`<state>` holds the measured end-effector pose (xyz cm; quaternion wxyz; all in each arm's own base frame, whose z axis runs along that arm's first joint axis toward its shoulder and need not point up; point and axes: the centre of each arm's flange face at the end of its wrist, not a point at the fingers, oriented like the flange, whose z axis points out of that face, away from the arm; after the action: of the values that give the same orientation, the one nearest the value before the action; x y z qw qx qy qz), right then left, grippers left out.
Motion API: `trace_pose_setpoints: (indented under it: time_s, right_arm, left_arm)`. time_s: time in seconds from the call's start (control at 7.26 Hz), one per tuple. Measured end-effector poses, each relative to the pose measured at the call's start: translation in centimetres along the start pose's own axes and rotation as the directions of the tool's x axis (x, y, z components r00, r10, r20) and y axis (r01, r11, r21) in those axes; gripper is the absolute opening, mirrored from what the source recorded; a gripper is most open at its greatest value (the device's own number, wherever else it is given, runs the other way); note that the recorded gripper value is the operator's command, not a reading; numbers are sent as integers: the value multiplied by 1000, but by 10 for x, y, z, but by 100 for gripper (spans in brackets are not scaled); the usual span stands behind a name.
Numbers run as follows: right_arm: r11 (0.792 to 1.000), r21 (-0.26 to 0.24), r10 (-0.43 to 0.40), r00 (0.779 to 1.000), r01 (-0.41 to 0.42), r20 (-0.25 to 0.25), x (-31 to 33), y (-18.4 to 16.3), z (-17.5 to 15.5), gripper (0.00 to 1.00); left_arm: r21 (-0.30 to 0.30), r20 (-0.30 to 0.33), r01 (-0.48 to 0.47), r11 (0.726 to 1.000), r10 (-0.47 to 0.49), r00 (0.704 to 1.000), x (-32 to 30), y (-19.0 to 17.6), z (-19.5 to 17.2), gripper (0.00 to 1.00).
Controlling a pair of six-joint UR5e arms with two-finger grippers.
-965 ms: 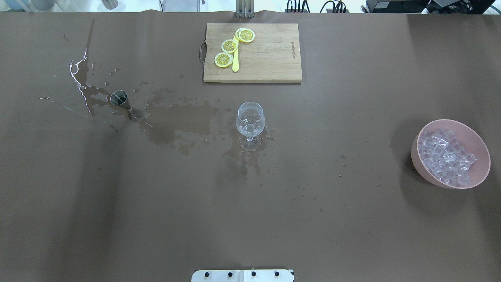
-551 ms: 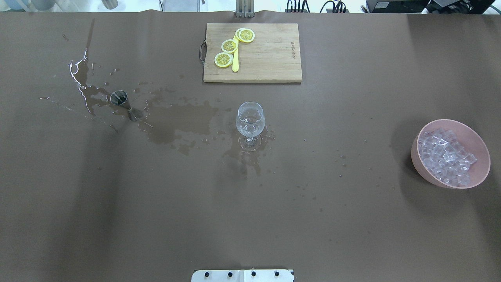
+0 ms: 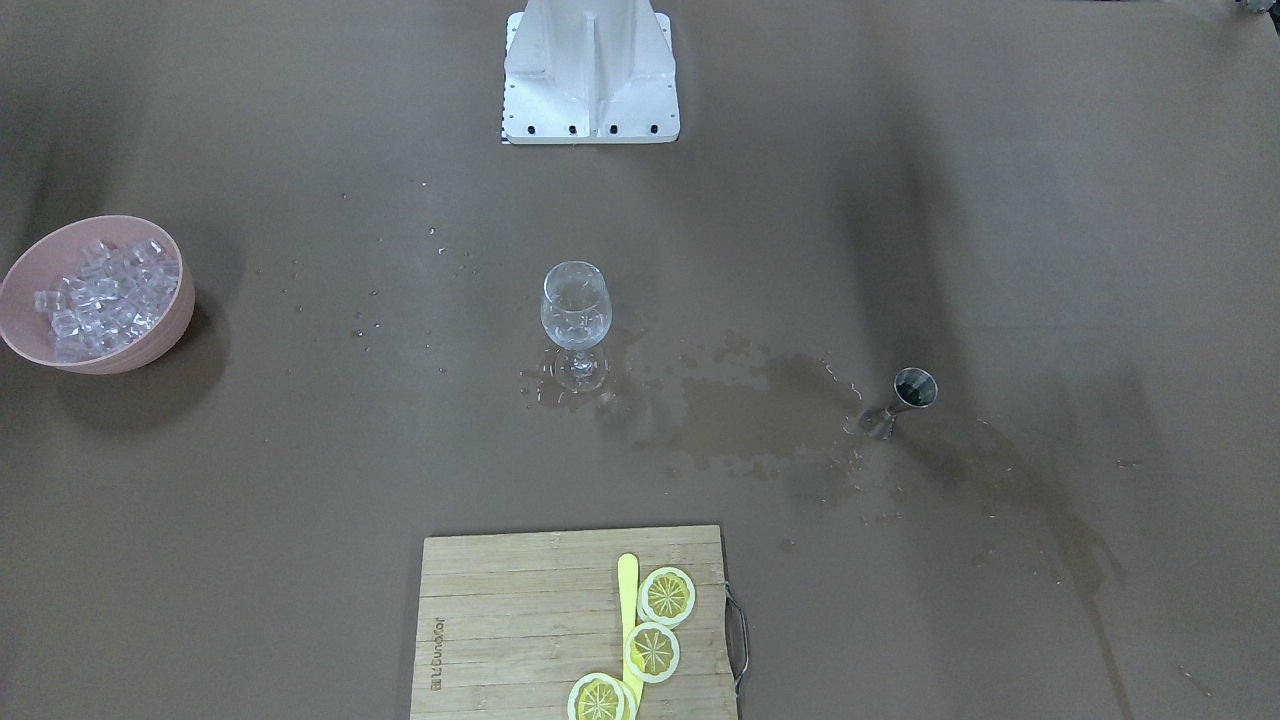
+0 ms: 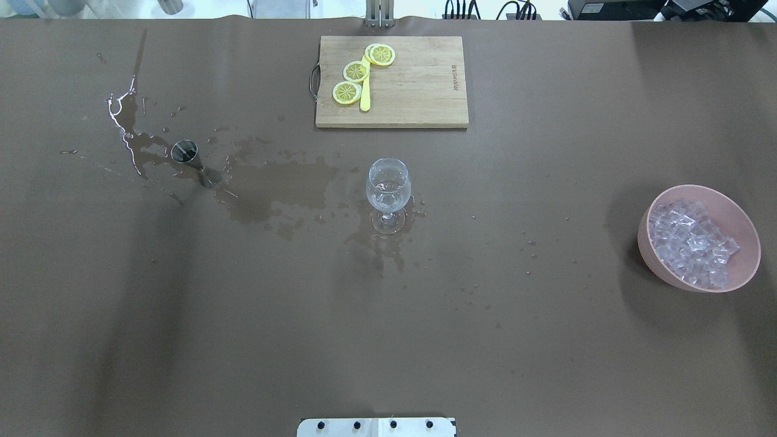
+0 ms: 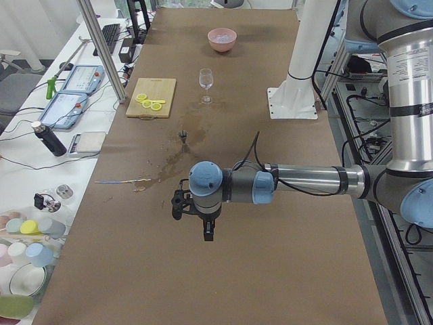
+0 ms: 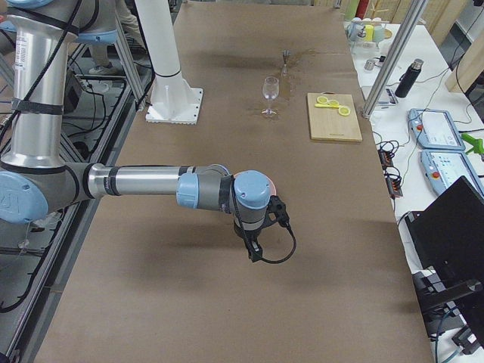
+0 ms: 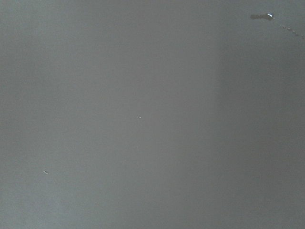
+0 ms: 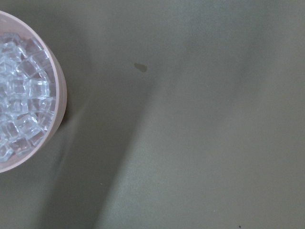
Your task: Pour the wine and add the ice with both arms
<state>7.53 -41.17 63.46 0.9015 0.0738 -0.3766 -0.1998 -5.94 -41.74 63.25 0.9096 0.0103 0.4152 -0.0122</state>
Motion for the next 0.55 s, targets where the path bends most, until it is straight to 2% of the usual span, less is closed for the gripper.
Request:
trace_pose_setpoints:
  time_s: [0.55]
  right_arm:
    - [1000,16,25,999,-25,48,-1,9,4,100]
  left_arm:
    - [32,-21,37,999,-36,999,18,-3,-14,98]
